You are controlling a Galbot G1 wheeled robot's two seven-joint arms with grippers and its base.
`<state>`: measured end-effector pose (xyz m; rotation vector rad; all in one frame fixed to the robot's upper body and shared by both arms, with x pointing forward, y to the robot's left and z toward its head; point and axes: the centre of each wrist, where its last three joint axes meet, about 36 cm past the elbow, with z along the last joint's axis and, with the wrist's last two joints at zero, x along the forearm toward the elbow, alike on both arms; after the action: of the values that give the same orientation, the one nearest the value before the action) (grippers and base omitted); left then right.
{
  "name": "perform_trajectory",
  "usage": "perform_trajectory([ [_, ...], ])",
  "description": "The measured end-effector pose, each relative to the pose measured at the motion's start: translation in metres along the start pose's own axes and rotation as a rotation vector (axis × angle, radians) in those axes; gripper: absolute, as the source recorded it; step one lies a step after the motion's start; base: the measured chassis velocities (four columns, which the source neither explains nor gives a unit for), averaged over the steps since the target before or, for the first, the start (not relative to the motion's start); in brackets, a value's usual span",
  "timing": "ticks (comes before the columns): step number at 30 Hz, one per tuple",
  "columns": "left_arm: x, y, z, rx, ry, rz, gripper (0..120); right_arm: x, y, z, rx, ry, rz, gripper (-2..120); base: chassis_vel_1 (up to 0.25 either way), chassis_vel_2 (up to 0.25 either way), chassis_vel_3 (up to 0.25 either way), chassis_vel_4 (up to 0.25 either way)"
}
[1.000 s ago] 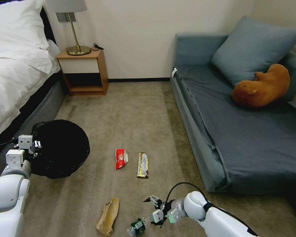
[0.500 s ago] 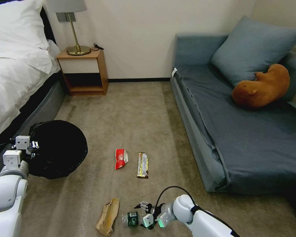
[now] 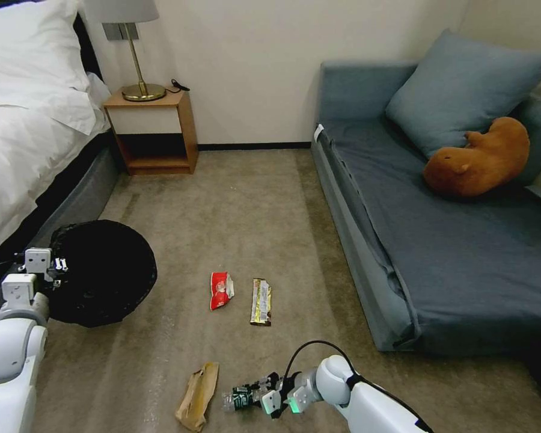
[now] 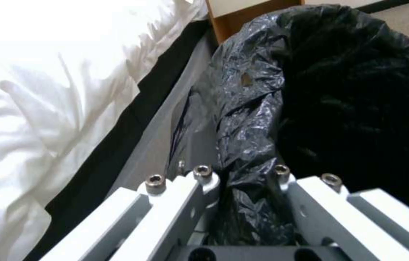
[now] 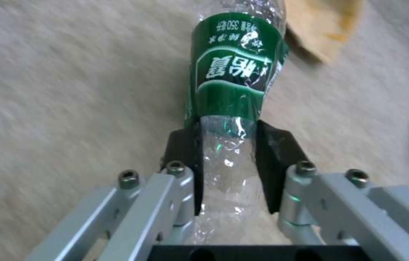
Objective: Pick up the trash bin, then pick up the garbage on the floor and place it into the trash bin.
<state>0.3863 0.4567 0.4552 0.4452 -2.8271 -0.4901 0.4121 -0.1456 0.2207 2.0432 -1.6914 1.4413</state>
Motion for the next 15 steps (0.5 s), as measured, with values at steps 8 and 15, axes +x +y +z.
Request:
perform_trajectory([
  [8,0.000,-0.004,-0.005,-0.002,-0.013,0.013,5,0.042,-0.050,0.012,0.025,0.023,0.104,7,0.000,0.000,0.000,0.000],
  [15,0.001,-0.013,-0.004,0.002,-0.011,0.035,5,0.088,-0.122,0.009,0.036,0.000,0.257,7,0.000,0.000,0.000,0.000],
])
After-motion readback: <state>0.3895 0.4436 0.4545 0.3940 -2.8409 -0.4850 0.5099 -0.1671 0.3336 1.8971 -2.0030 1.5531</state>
